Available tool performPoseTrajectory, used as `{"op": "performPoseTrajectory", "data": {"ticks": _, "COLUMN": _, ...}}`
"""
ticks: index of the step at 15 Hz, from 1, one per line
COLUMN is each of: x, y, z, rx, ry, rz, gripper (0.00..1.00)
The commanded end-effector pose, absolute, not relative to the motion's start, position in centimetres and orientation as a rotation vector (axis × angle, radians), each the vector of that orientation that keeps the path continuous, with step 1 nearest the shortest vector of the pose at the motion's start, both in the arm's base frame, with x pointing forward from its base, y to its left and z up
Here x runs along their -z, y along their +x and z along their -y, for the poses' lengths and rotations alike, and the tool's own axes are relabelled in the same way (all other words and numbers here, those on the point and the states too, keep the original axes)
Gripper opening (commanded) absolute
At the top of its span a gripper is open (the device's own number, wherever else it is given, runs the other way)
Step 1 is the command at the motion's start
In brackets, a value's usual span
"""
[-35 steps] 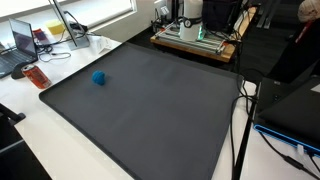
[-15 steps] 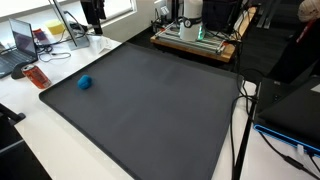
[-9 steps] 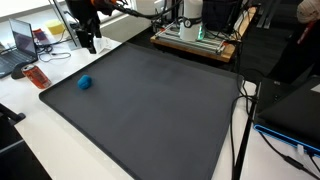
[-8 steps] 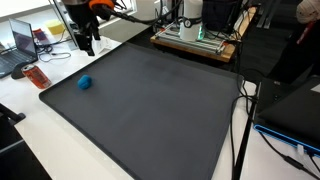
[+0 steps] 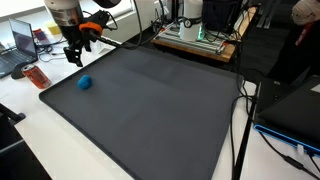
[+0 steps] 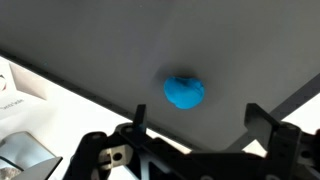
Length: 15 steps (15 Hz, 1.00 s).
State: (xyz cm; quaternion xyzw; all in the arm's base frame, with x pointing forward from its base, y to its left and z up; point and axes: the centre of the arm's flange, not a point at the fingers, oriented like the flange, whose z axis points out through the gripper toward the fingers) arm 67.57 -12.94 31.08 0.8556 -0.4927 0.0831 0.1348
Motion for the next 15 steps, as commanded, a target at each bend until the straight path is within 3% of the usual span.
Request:
{"op": "performPoseTrajectory", "data": {"ticks": 1, "x": -31.2, "y": 67.6, "z": 12.9, "rx": -0.244, "ry": 2.48, "rz": 1.427, "gripper": 1.0}}
{"op": "performPoseTrajectory", "data": {"ticks": 15, "x": -24.3, "y": 69.0, "z": 8.8, "rx": -0.466, "ry": 2.269, "rz": 1.487, "gripper": 1.0}}
